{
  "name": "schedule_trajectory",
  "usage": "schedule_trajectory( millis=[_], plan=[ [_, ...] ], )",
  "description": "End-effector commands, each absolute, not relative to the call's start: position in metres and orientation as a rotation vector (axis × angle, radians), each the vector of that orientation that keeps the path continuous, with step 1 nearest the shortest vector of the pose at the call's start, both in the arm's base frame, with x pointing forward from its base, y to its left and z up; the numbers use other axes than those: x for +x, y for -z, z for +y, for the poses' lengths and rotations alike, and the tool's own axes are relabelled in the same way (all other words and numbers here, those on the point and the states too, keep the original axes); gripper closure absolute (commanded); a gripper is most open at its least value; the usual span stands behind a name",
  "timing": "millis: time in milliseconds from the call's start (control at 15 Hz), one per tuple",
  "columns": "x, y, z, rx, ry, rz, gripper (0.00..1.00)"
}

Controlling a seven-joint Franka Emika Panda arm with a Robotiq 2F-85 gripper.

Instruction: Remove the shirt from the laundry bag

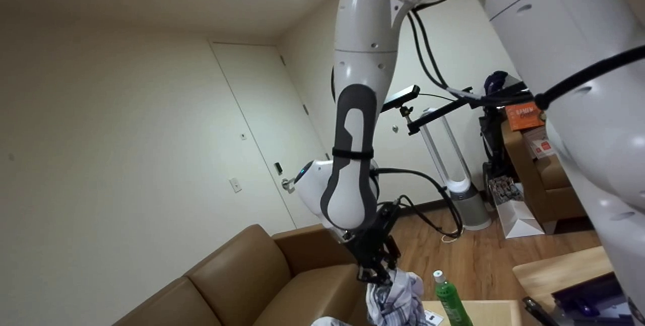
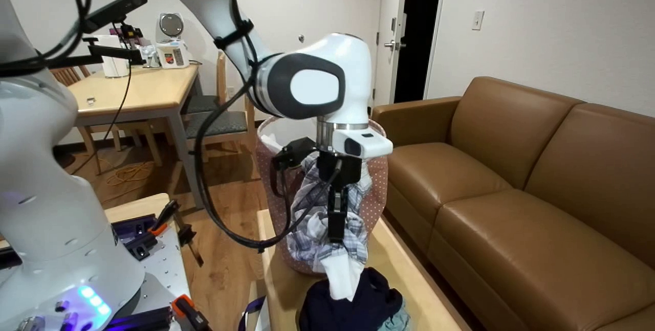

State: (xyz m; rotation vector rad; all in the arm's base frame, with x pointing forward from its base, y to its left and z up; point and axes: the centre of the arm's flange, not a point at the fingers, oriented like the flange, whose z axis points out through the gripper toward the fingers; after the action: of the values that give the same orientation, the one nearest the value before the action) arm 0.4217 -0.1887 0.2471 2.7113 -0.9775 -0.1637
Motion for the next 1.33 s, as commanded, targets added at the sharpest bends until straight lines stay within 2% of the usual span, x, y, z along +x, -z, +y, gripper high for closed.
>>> schedule_trajectory(
  millis=[0, 133, 200, 400, 467, 533, 933, 1200, 1267],
  plan=[
    [0.454, -0.223, -0.203, 2.660, 0.311, -1.022, 0.95],
    [0.462, -0.214, -0.199, 2.781, 0.376, -0.965, 0.93],
    [0.444, -0.218, -0.196, 2.707, 0.308, -1.009, 0.85],
    [0.453, -0.209, -0.193, 2.761, 0.336, -0.978, 0.85],
    [0.454, -0.209, -0.193, 2.763, 0.337, -0.976, 0.93],
    [0.456, -0.212, -0.195, 2.743, 0.318, -0.988, 0.94],
    [0.515, -0.139, -0.219, 2.662, 0.418, -0.990, 0.94],
    [0.536, -0.131, -0.280, 2.628, 0.471, -0.984, 0.93],
    [0.538, -0.142, -0.303, 2.642, 0.481, -0.977, 0.60]
  ],
)
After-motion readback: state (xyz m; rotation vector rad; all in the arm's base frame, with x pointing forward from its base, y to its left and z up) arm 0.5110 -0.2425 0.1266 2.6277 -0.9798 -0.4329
